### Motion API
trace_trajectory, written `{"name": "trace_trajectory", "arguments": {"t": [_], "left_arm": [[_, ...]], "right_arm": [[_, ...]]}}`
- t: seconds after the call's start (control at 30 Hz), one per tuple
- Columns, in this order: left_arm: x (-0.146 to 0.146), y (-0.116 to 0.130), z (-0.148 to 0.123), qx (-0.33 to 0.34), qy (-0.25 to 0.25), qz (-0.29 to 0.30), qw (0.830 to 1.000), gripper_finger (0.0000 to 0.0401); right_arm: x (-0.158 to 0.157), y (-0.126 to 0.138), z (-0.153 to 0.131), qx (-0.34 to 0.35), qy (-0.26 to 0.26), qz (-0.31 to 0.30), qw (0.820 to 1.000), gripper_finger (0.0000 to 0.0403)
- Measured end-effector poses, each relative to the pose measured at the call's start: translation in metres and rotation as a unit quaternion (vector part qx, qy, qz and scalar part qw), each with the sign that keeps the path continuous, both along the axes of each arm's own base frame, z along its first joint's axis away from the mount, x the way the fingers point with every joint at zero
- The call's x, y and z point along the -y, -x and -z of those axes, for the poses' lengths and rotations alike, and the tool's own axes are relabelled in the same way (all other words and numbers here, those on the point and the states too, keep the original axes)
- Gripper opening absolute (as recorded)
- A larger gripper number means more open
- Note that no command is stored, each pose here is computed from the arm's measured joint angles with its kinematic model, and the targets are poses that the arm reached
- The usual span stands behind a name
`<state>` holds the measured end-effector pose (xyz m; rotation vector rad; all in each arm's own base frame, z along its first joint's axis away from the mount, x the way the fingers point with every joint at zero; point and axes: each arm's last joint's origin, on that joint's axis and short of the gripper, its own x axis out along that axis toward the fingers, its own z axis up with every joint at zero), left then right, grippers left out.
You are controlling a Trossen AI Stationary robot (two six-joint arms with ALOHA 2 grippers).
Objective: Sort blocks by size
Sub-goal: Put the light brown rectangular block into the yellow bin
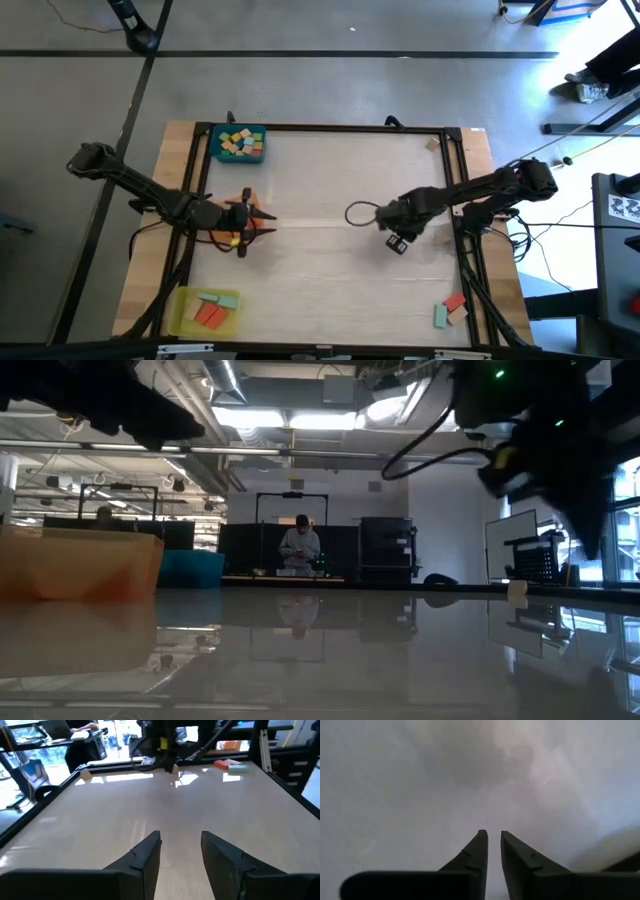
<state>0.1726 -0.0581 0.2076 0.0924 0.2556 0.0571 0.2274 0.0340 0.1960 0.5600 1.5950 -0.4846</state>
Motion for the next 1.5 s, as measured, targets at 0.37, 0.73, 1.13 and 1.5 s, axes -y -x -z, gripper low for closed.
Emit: {"name": "trace_trajectory", "arguments": {"t": [0.37,0.73,1.13,1.5], "left_arm": [[-0.002,0.0,0.001,0.0,0.012,-0.008,1.0,0.0129],[-0.002,0.0,0.002,-0.003,0.005,-0.006,1.0,0.0129],[-0.002,0.0,0.0,0.001,-0.009,-0.002,1.0,0.0129],[-0.001,-0.001,-0.001,0.008,-0.009,-0.001,1.0,0.0129]], "right_arm": [[-0.094,0.018,-0.003,-0.049,-0.158,0.104,0.981,0.0042],[-0.168,0.068,0.009,-0.128,-0.185,0.041,0.974,0.0042],[-0.191,0.09,0.057,-0.206,-0.161,-0.004,0.965,0.0042],[-0.168,0.068,0.066,-0.172,-0.167,-0.036,0.97,0.0042]]}}
